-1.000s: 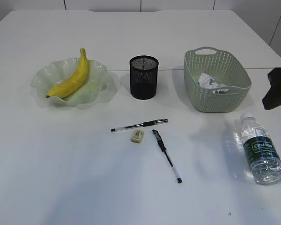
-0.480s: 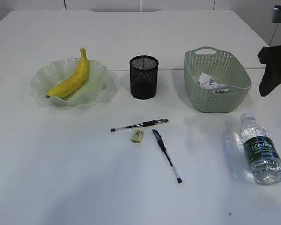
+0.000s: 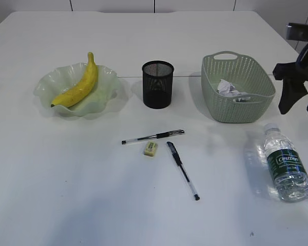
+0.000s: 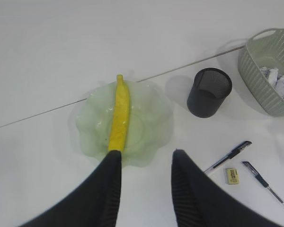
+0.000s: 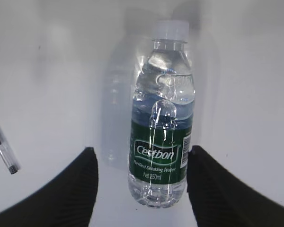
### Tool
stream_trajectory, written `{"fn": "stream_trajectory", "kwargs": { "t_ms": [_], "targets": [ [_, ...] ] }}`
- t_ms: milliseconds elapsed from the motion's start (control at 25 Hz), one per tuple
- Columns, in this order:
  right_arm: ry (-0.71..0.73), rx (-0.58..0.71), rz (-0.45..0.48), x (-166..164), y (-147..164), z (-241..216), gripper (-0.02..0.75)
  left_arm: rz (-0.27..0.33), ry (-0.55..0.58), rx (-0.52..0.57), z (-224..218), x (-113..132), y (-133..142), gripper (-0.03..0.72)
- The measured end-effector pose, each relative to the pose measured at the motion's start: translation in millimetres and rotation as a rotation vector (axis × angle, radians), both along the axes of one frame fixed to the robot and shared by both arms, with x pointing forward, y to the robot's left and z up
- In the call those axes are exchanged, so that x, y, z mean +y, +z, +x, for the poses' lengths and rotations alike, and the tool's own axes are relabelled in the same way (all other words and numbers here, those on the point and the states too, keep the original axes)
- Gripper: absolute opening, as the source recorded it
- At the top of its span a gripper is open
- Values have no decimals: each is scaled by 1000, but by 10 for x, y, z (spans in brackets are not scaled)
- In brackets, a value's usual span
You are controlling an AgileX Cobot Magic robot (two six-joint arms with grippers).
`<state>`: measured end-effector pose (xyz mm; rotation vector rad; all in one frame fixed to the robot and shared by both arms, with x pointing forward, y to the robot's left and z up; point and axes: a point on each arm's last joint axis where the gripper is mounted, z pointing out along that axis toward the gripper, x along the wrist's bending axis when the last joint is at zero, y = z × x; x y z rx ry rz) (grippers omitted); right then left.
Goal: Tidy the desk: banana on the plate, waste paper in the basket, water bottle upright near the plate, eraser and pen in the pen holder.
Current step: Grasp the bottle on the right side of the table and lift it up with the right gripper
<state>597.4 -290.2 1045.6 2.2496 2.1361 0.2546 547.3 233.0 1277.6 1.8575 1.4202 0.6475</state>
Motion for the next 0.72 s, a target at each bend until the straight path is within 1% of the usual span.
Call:
{"fn": "stream_trajectory", "kwargs": {
  "t_ms": [240,440,720],
  "targets": [
    [6,53,-26,-23,-193,73,445,3,-3,-1,0,0,0,244],
    [9,65,-44,-39,-245,103,447,7,-6,-2,0,0,0,244],
    [7,-4,-50,-44,-252,173,463,7,-6,-2,0,0,0,244]
  ]
}}
